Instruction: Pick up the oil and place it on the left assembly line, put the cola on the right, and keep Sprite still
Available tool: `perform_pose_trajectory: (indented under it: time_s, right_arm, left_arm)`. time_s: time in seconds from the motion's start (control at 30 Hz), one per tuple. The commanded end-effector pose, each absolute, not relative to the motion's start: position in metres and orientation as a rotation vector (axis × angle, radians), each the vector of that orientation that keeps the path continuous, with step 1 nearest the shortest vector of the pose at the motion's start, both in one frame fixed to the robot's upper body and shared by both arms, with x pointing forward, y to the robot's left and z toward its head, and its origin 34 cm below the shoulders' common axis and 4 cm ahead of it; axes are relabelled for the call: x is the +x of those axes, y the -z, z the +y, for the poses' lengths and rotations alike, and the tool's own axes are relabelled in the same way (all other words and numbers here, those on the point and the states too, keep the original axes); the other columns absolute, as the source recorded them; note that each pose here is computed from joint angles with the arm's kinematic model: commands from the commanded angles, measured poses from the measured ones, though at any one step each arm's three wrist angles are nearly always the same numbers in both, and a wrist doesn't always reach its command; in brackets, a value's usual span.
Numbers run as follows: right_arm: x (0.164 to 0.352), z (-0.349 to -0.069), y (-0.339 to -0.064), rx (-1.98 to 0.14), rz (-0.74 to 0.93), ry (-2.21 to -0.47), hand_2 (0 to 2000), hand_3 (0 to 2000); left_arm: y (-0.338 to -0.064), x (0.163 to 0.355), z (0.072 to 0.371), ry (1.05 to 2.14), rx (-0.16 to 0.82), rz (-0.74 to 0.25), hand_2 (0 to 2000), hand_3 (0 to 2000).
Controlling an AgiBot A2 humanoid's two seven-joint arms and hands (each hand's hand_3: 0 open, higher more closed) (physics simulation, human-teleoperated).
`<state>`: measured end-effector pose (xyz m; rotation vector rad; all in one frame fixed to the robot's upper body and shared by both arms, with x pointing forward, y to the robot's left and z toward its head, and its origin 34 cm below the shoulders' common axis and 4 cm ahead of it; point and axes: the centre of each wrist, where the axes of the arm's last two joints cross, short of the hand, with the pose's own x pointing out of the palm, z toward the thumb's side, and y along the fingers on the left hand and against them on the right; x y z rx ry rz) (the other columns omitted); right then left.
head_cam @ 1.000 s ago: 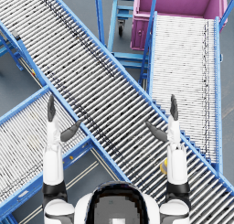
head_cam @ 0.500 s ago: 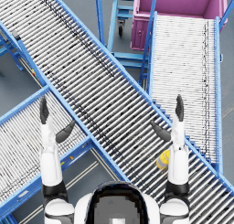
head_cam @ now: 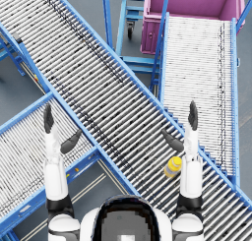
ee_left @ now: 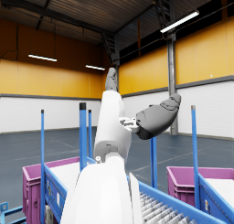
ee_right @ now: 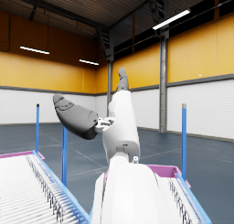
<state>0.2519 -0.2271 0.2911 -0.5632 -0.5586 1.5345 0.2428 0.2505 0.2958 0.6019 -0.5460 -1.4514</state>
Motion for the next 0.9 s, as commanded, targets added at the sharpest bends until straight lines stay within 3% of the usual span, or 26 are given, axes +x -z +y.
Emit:
perform_pose_trajectory:
  time_s: [0.03, 0.9]
  right_arm:
    - [0.252, -0.2284, -0.2954, -0.575, -0.572, -1.525, 0, 0]
    - [0.2431, -0.2231, -0.2988, -0.579, -0.616, -1.523, 0, 0]
  left_arm:
    - [-0.2995, 0.2437, 0.2499, 1.452, 0.613, -0.555, 0, 0]
    - [-0.298, 0.2391, 0.2478, 1.446, 0.602, -0.574, 0, 0]
